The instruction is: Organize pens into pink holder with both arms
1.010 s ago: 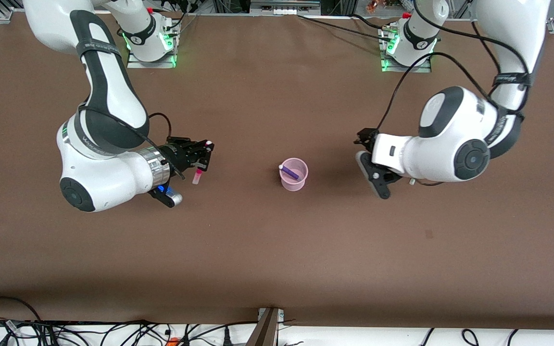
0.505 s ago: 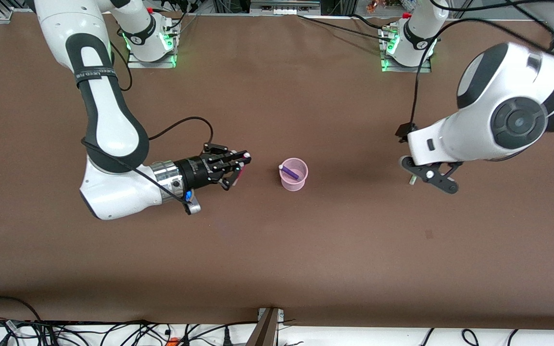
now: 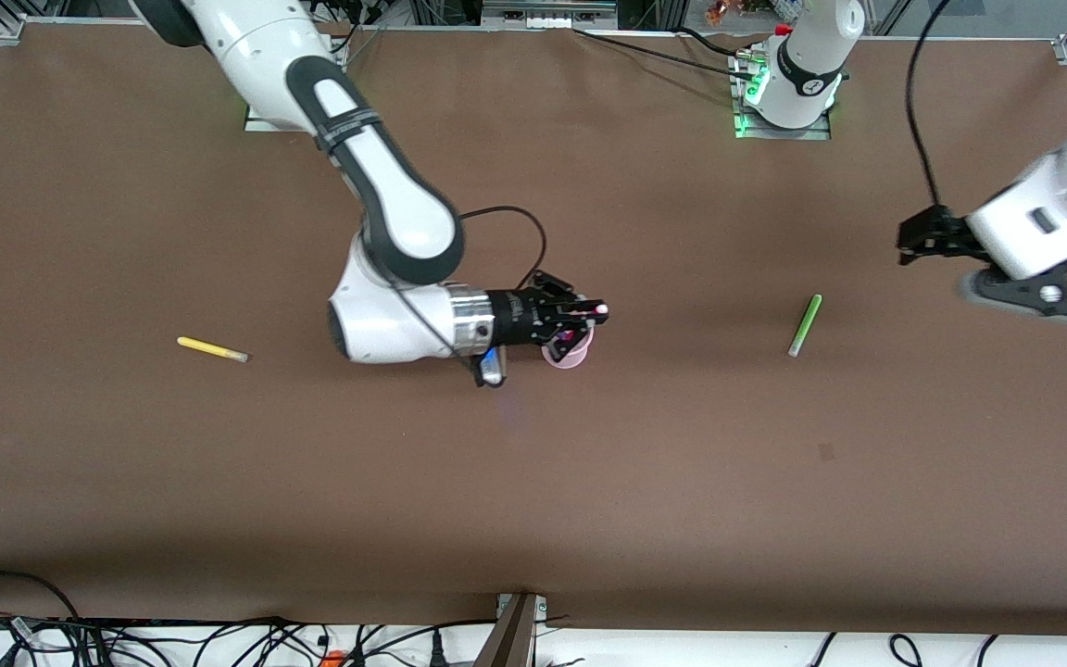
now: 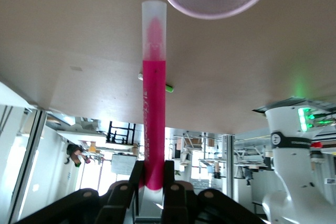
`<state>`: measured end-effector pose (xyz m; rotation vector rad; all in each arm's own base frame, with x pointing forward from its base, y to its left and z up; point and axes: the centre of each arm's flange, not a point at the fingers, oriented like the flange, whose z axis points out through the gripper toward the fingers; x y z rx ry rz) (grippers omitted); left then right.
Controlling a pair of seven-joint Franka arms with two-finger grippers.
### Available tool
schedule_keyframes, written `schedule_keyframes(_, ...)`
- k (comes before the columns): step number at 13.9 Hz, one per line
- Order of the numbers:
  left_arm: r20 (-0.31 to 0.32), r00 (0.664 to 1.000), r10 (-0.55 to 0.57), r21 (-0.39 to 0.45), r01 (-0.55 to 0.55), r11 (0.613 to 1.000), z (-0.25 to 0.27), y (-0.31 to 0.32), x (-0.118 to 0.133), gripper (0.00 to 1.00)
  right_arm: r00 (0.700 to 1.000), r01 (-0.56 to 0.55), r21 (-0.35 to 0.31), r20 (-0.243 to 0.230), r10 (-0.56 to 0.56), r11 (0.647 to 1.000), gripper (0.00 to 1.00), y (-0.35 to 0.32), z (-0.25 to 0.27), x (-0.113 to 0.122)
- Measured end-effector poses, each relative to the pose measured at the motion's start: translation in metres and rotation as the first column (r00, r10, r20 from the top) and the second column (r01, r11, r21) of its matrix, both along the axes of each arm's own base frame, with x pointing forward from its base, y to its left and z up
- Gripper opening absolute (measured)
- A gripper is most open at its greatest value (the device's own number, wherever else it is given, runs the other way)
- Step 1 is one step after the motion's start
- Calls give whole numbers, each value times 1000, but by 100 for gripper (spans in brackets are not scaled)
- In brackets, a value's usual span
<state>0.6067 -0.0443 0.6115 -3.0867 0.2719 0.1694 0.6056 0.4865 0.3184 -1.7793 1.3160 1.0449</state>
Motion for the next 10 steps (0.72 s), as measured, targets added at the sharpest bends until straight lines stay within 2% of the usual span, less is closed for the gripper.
schedule_keyframes(3, 78, 995, 62, 5, -62, 998, 6, 24, -22, 100, 998, 35, -16, -47, -36, 999, 18, -2, -1, 2)
schedule_keyframes(5, 113, 992, 54, 9, -55, 998, 14, 18, -42, 100, 994, 52, -15, -99, -53, 999, 18, -5, -19, -4)
schedule_keyframes(7, 124, 992, 34, 11, -36, 999, 20, 5, -56, 100, 986, 65, -11, -153, -66, 998, 18, -5, -38, -13)
schedule_keyframes(10, 114, 993, 39, 12, -40, 999, 15, 5, -58, 100, 983, 69, -1, -172, -68, 998, 18, -1, -41, -17)
